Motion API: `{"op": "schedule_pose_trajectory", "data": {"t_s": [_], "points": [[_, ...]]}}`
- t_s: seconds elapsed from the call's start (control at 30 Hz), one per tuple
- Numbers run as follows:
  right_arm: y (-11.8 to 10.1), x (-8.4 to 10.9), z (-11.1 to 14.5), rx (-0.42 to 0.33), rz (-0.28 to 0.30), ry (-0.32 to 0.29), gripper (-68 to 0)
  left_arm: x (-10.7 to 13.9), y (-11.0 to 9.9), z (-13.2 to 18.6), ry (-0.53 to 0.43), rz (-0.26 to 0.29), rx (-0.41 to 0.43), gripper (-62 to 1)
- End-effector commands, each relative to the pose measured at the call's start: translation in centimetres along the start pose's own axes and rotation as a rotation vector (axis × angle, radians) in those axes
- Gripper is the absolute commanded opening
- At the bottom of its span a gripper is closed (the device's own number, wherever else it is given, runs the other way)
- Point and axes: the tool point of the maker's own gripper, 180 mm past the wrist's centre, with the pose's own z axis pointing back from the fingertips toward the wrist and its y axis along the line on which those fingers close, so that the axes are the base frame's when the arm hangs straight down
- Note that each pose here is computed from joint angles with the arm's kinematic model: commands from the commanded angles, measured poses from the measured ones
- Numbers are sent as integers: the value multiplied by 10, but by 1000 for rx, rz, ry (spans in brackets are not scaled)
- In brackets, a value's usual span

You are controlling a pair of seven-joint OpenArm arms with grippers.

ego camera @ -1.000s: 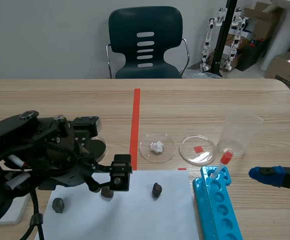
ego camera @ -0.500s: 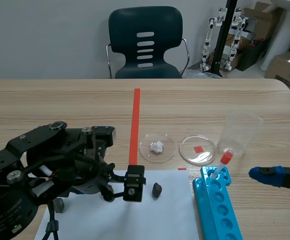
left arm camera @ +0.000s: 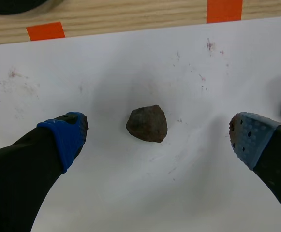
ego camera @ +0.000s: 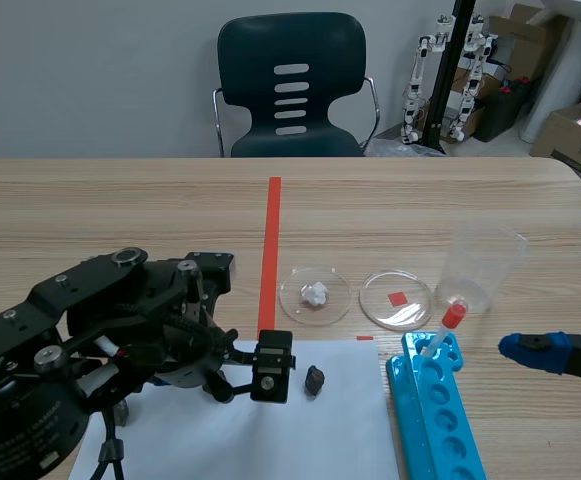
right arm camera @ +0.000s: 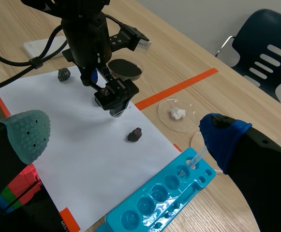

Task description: Pick up the middle mineral with the left hand

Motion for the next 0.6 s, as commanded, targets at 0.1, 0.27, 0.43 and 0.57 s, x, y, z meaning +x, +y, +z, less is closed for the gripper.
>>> {"op": "schedule_pose_trajectory", "data": {"t_s": [0.1,0.27,0.43,0.57], "points": [[-5,9,-2,-10,8,-38,-22,3,0,-5,7,9,11,6],[-5,9,-2,-10,8,-38,-22,3,3,-7,9,9,18,6],[-5,9,-2,-10,8,-38,-22,3,2,-7,11,10,17,-106],[-5,9,-2,-10,8,-38,-22,2,2,-7,13,12,15,-203]]}}
